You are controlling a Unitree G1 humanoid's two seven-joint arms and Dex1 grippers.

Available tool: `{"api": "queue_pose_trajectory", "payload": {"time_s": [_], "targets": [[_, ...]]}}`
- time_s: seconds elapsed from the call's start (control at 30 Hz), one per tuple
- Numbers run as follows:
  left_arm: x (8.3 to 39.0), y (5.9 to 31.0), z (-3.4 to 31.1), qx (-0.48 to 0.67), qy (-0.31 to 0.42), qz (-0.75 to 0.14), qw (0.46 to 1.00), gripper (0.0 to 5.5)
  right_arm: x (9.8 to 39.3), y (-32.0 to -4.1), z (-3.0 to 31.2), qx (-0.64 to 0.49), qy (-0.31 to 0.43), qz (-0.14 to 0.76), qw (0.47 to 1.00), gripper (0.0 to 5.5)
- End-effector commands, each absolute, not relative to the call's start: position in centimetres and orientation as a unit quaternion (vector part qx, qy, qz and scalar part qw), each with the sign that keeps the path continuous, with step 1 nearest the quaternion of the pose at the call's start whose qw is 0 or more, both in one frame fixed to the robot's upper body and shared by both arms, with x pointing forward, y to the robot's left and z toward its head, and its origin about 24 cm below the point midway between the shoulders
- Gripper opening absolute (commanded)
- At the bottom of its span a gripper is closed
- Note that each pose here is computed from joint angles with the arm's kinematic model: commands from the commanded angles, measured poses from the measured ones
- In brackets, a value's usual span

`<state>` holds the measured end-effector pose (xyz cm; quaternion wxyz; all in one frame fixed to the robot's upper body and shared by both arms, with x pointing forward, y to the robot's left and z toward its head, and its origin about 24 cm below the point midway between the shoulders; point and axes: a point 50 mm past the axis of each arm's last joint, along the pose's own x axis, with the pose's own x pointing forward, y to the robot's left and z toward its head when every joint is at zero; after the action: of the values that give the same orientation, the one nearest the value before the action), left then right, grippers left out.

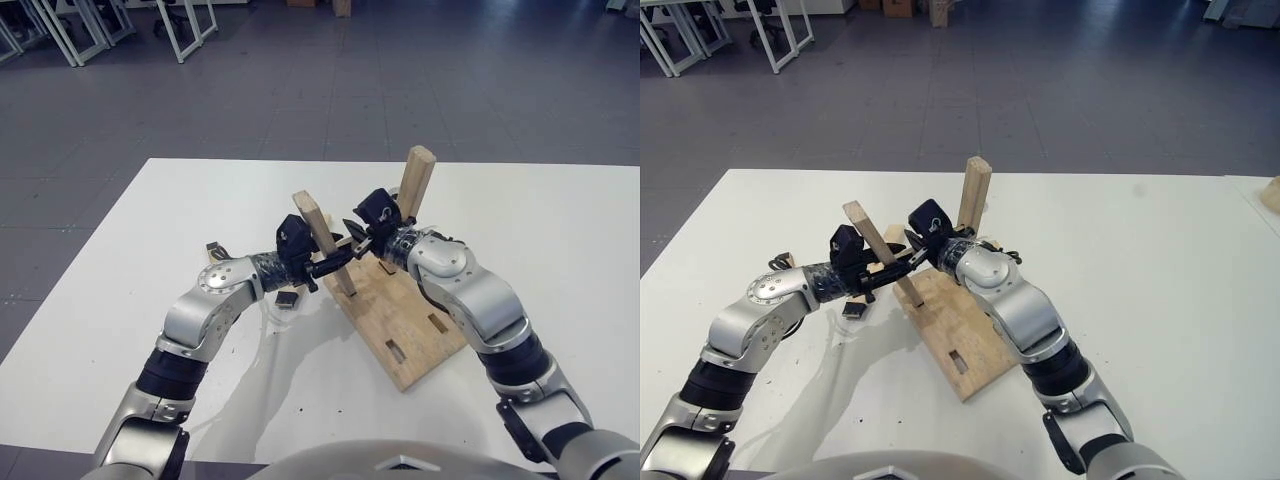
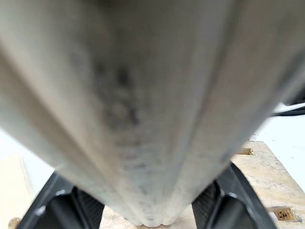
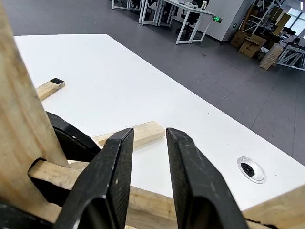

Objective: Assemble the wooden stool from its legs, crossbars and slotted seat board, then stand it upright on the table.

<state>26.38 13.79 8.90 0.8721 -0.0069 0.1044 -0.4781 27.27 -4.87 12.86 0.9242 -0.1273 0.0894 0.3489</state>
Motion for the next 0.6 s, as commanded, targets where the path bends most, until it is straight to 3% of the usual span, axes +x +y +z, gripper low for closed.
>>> {"api": "queue_pose_trajectory", "payload": {"time_s": [0.03,0.13,0.2,0.27,0.33,0.4,0.5,0.57,0.6], "targets": [[24.7,15.1,3.3,0.028,0.254,-0.435,0.863,2.05,26.6,-4.7,15.8,0.001,0.036,0.39,0.92,1.24],[24.6,15.2,3.1,0.03,0.257,-0.433,0.864,2.05,25.1,-7.2,20.2,0.12,-0.021,0.437,0.891,1.24],[24.6,15.3,2.8,0.032,0.261,-0.433,0.862,2.05,23.3,-10.7,18.0,0.077,0.079,0.484,0.868,1.24],[24.8,15.5,2.7,0.034,0.264,-0.435,0.86,2.05,22.1,-15.2,14.7,-0.011,0.225,0.464,0.857,1.24],[25.2,15.8,2.8,0.037,0.265,-0.437,0.859,2.05,24.2,-20.0,13.1,-0.102,0.282,0.344,0.89,1.24],[25.8,16.0,3.0,0.041,0.264,-0.441,0.857,2.05,28.4,-24.0,13.6,-0.192,0.235,0.136,0.943,1.24],[26.6,16.0,3.1,0.049,0.264,-0.449,0.852,2.05,32.4,-25.1,14.0,-0.146,0.173,-0.02,0.974,1.24],[26.9,15.9,3.2,0.053,0.263,-0.454,0.849,2.05,33.9,-23.8,13.1,-0.123,0.169,-0.039,0.977,1.24],[27.0,15.9,3.2,0.055,0.263,-0.457,0.848,2.05,34.6,-21.4,13.0,-0.103,0.159,-0.001,0.982,1.24]]}}
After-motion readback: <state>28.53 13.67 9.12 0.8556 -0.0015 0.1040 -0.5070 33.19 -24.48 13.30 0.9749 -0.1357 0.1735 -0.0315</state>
